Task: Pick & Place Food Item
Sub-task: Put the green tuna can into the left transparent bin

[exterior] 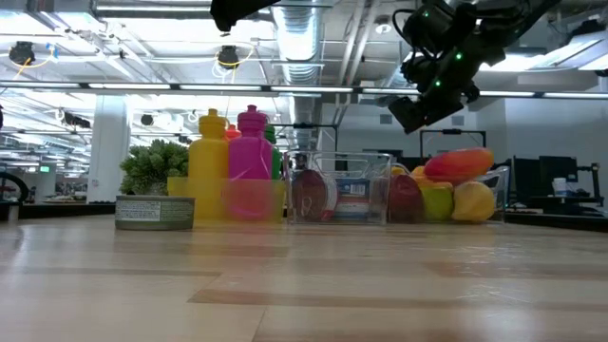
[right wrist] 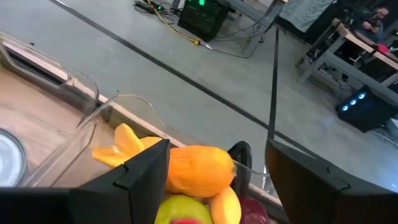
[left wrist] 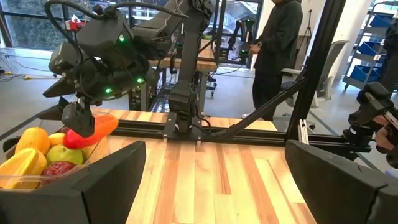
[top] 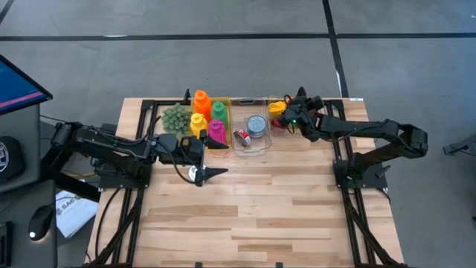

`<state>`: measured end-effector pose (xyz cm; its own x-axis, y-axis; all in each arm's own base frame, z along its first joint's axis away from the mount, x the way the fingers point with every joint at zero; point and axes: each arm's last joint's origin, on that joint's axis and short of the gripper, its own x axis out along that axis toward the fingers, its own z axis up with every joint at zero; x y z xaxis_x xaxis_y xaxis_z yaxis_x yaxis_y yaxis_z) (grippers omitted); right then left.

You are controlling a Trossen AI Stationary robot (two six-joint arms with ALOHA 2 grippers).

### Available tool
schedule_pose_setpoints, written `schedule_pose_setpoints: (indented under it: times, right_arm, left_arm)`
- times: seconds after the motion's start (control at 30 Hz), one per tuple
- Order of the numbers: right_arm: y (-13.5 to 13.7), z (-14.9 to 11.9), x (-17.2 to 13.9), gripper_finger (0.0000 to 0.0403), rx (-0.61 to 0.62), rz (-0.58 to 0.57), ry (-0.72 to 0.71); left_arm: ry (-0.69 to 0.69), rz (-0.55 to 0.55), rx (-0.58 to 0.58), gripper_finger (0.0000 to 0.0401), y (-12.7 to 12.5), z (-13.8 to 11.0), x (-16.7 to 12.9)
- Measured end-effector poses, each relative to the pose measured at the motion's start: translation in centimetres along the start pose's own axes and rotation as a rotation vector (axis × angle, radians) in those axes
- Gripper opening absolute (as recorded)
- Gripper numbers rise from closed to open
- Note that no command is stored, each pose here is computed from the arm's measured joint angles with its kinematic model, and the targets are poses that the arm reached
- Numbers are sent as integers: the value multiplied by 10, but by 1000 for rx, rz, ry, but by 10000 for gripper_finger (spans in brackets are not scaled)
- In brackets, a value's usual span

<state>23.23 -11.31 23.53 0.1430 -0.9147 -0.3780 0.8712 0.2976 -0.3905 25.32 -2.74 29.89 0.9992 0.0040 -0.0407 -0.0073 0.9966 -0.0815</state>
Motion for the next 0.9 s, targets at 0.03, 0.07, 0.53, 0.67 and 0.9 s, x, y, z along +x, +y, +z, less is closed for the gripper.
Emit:
schedule_pose_setpoints:
  times: [0.03, 0.07, 0.53, 0.67, 0.9]
  right_arm:
    - [1, 0, -1, 260, 0, 4, -3]
    - [1, 0, -2, 260, -1, 9, -7]
    - [37, 7, -59, 260, -224, 294, -205]
    - [46, 7, -79, 260, -207, 364, -267]
    - [57, 6, -108, 200, -214, 464, -360]
  left_arm:
    - [0, 0, 0, 374, 0, 0, 0]
    - [0, 0, 0, 374, 0, 0, 0]
    - [3, -1, 0, 374, 0, 0, 0]
    - [3, -1, 0, 374, 0, 0, 0]
    - [19, 0, 48, 345, 0, -2, 0]
